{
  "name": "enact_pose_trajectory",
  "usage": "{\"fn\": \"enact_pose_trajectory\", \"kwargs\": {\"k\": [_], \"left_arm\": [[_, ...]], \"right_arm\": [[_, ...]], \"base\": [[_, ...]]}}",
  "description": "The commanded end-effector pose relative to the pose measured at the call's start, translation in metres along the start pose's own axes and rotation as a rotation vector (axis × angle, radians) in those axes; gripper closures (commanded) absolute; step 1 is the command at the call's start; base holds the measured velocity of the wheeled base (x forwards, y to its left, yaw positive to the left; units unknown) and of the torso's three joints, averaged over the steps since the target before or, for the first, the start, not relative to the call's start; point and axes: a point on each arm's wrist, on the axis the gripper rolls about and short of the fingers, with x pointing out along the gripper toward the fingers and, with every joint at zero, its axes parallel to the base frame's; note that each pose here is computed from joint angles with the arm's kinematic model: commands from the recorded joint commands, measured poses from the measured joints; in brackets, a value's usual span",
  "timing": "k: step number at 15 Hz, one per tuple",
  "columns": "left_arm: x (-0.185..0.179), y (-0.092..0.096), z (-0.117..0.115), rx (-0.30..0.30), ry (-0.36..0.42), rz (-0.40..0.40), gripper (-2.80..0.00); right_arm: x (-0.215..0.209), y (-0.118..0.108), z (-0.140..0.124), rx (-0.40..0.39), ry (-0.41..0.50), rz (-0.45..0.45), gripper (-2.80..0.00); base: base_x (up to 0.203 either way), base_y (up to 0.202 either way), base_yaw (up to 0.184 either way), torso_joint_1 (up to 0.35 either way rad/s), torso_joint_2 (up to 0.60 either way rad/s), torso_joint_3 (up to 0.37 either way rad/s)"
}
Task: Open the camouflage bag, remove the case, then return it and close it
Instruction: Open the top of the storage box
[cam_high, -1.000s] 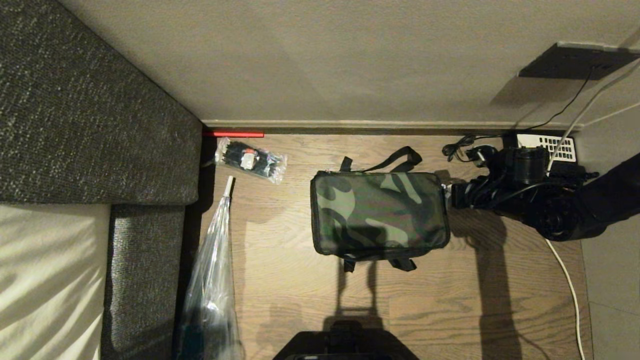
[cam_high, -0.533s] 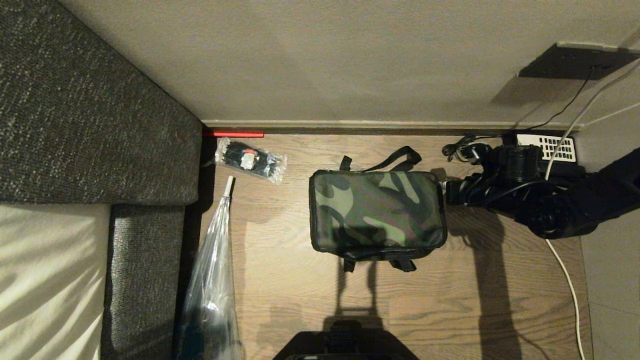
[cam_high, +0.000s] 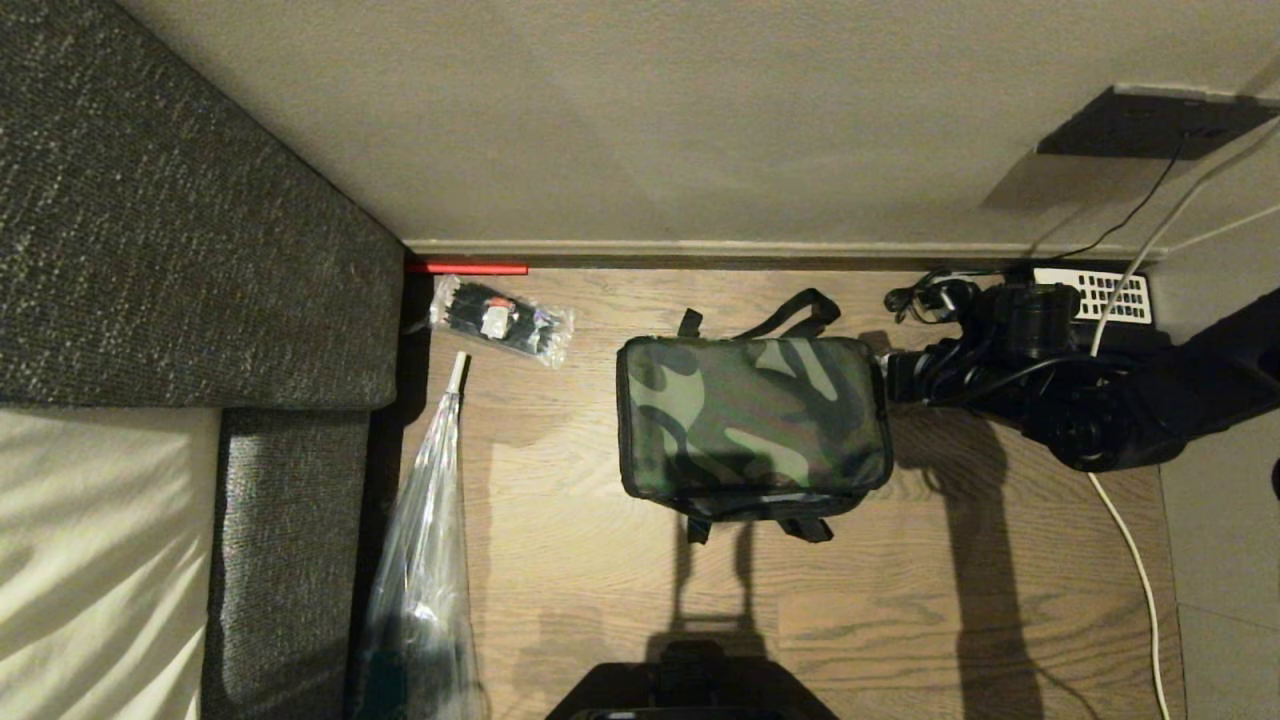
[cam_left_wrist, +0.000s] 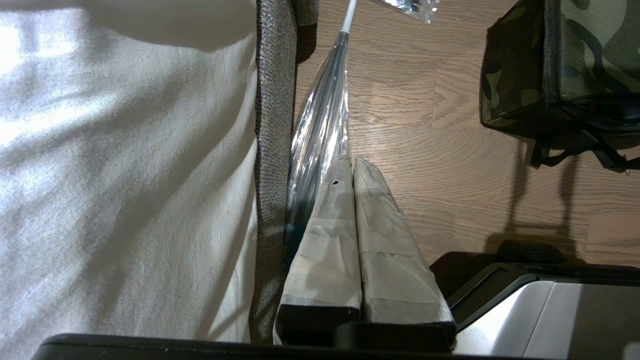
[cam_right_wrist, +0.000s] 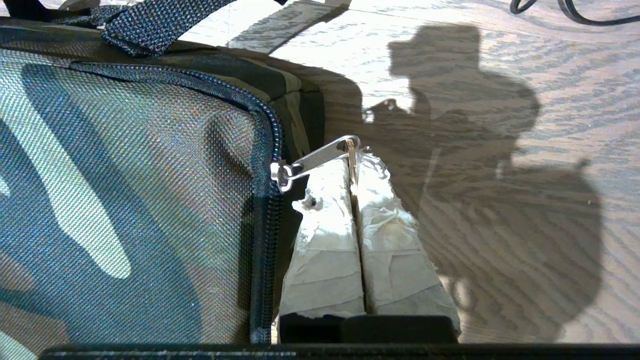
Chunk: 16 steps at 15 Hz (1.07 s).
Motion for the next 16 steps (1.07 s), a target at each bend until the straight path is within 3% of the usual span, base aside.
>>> {"fn": "enact_pose_trajectory", "kwargs": {"k": [1, 5, 6, 7, 13, 16], "left_arm": [[0.000, 0.000, 0.000, 0.000, 0.000, 0.001, 0.00], [0.000, 0.000, 0.000, 0.000, 0.000, 0.000, 0.00], [0.000, 0.000, 0.000, 0.000, 0.000, 0.000, 0.00], [0.000, 0.000, 0.000, 0.000, 0.000, 0.001, 0.00], [0.000, 0.000, 0.000, 0.000, 0.000, 0.001, 0.00], [0.000, 0.000, 0.000, 0.000, 0.000, 0.000, 0.00]], "right_arm": [[0.001, 0.000, 0.001, -0.002, -0.008, 0.000, 0.00], [0.000, 0.000, 0.005, -0.002, -0.046, -0.003, 0.00], [0.000, 0.000, 0.003, 0.001, -0.034, -0.005, -0.17], [0.000, 0.000, 0.000, 0.000, -0.021, -0.005, -2.80], [-0.014, -0.004, -0.028, 0.006, 0.082, -0.007, -2.80], [-0.040, -0.025, -0.035, 0.047, 0.137, 0.034, -2.80]], "base": [[0.000, 0.000, 0.000, 0.000, 0.00, 0.000], [0.000, 0.000, 0.000, 0.000, 0.00, 0.000], [0.000, 0.000, 0.000, 0.000, 0.00, 0.000], [0.000, 0.000, 0.000, 0.000, 0.00, 0.000], [0.000, 0.000, 0.000, 0.000, 0.00, 0.000], [0.000, 0.000, 0.000, 0.000, 0.00, 0.000]]}}
